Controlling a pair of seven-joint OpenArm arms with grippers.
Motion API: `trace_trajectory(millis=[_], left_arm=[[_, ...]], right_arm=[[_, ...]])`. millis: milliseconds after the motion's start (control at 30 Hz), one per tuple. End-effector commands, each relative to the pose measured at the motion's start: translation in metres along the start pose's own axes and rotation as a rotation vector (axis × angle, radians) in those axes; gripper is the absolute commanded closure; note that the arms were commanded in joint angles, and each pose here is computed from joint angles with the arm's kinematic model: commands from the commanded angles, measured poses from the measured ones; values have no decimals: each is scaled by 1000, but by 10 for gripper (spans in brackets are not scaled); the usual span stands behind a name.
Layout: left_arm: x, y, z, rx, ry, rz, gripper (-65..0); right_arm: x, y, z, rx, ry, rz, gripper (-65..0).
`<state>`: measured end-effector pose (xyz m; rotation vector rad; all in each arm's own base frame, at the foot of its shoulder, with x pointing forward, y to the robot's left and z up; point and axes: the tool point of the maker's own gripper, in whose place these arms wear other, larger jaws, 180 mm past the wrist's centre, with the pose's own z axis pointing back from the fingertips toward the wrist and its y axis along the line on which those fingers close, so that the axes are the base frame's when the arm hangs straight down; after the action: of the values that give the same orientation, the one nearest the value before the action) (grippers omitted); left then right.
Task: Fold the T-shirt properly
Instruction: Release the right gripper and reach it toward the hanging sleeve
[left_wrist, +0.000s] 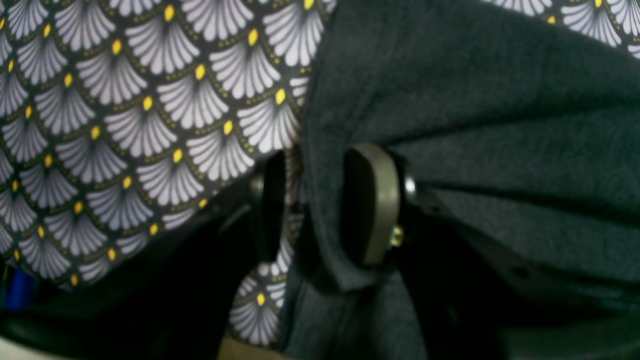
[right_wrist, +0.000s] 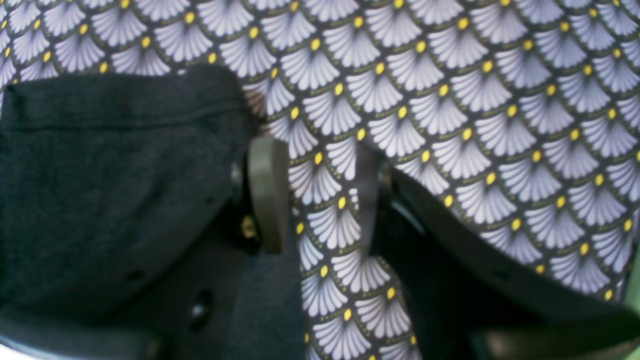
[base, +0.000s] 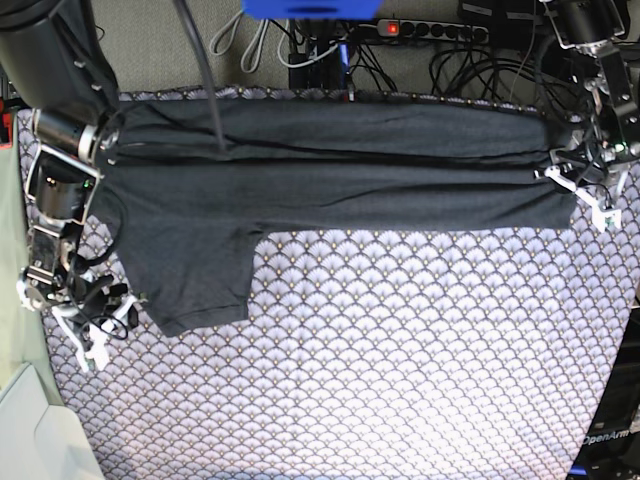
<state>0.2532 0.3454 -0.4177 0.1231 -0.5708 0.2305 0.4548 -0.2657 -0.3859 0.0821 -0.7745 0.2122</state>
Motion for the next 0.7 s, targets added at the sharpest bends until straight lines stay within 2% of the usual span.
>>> trace_trajectory(millis=[0, 333, 533, 600, 667], left_arm=[[8, 9, 4, 24, -12, -13, -235], [9, 8, 4, 23, -14, -13, -235], [9, 9, 4, 25, -13, -15, -235], [8, 8, 4, 24, -13, -14, -235], [8, 8, 4, 25, -13, -15, -235]], right_arm=[[29, -9, 7, -15, -74, 6, -237], [-20, 22, -8, 41, -23, -20, -237], [-30, 28, -10, 51, -9, -26, -230], [-31, 28, -10, 51, -8, -26, -200], [-31, 28, -10, 51, -8, -26, -122]])
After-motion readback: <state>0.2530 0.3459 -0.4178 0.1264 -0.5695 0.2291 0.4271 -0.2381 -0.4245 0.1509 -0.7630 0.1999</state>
